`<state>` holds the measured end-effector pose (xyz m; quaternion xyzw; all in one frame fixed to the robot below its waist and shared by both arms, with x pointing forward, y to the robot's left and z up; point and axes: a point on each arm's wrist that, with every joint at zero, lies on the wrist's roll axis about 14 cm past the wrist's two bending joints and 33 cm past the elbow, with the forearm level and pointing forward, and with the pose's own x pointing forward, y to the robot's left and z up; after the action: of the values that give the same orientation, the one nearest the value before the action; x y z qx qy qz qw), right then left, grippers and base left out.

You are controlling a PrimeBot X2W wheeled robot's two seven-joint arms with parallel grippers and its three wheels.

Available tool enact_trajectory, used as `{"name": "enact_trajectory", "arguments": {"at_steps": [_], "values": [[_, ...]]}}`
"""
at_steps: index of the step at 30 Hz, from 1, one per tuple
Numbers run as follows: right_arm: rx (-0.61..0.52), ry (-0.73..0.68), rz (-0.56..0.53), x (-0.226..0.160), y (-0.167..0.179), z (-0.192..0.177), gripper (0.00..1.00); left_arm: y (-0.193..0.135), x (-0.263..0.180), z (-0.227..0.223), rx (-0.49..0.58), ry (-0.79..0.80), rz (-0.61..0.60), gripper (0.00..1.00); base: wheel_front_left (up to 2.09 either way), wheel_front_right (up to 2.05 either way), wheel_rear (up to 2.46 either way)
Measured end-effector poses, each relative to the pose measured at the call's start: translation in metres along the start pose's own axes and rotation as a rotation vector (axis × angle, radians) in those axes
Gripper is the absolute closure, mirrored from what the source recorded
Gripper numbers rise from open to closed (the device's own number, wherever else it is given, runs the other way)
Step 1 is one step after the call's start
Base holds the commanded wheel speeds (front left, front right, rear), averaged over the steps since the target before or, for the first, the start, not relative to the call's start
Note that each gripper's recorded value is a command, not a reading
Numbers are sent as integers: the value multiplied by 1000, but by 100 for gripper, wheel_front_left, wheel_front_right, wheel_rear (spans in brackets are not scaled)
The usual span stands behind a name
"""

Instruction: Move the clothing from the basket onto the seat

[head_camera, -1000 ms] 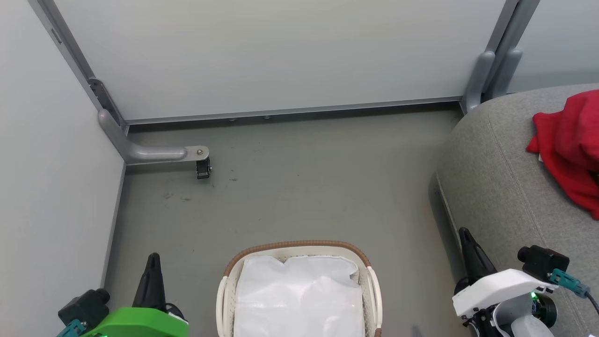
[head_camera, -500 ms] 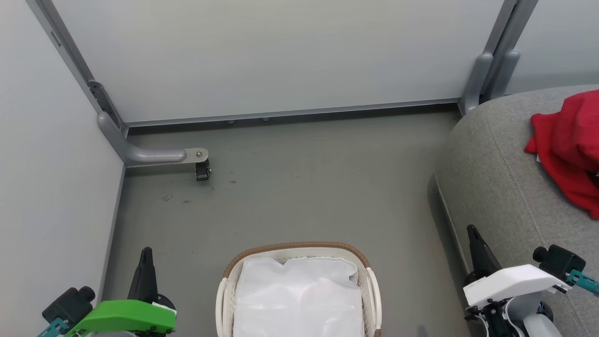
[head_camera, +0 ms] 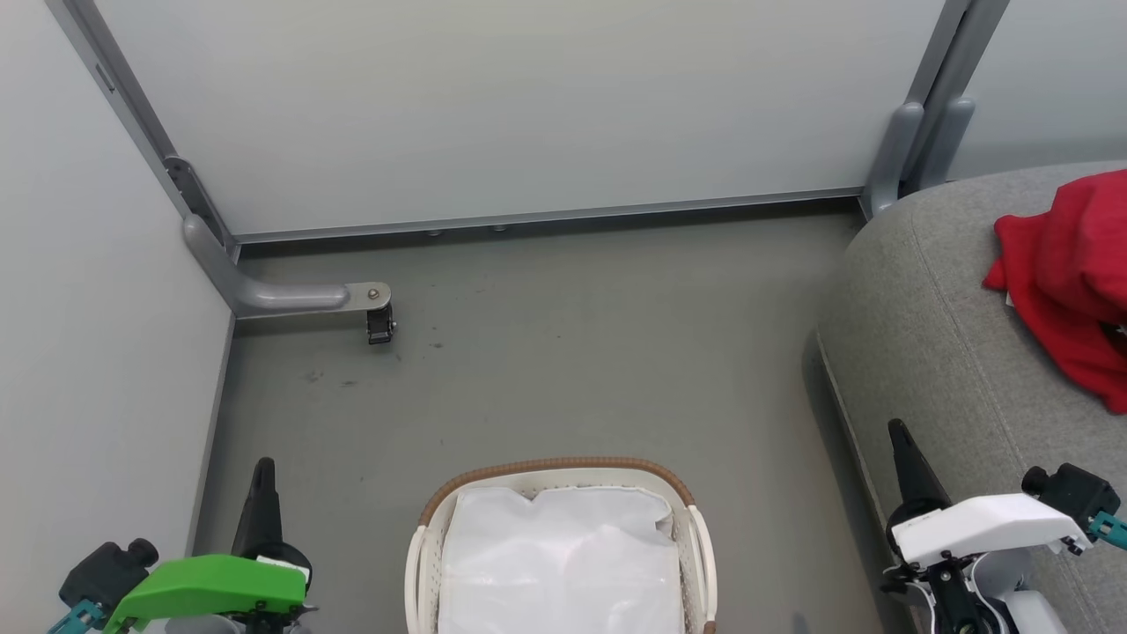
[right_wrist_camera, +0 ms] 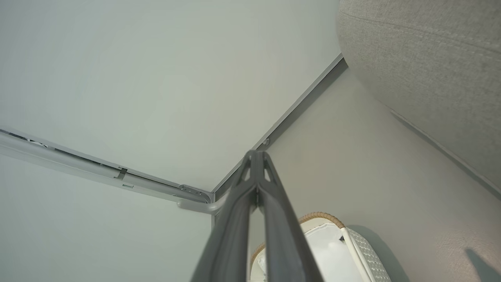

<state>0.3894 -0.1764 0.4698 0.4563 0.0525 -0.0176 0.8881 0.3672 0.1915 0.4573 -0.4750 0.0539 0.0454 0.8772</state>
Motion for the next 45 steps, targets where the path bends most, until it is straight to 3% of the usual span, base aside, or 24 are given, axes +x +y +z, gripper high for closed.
{"name": "enact_trajectory", "arguments": {"at_steps": [45], "values": [[423, -31, 39, -3, 7, 24, 100, -20, 10, 21, -390, -9, -64, 100, 0, 0, 0]]}}
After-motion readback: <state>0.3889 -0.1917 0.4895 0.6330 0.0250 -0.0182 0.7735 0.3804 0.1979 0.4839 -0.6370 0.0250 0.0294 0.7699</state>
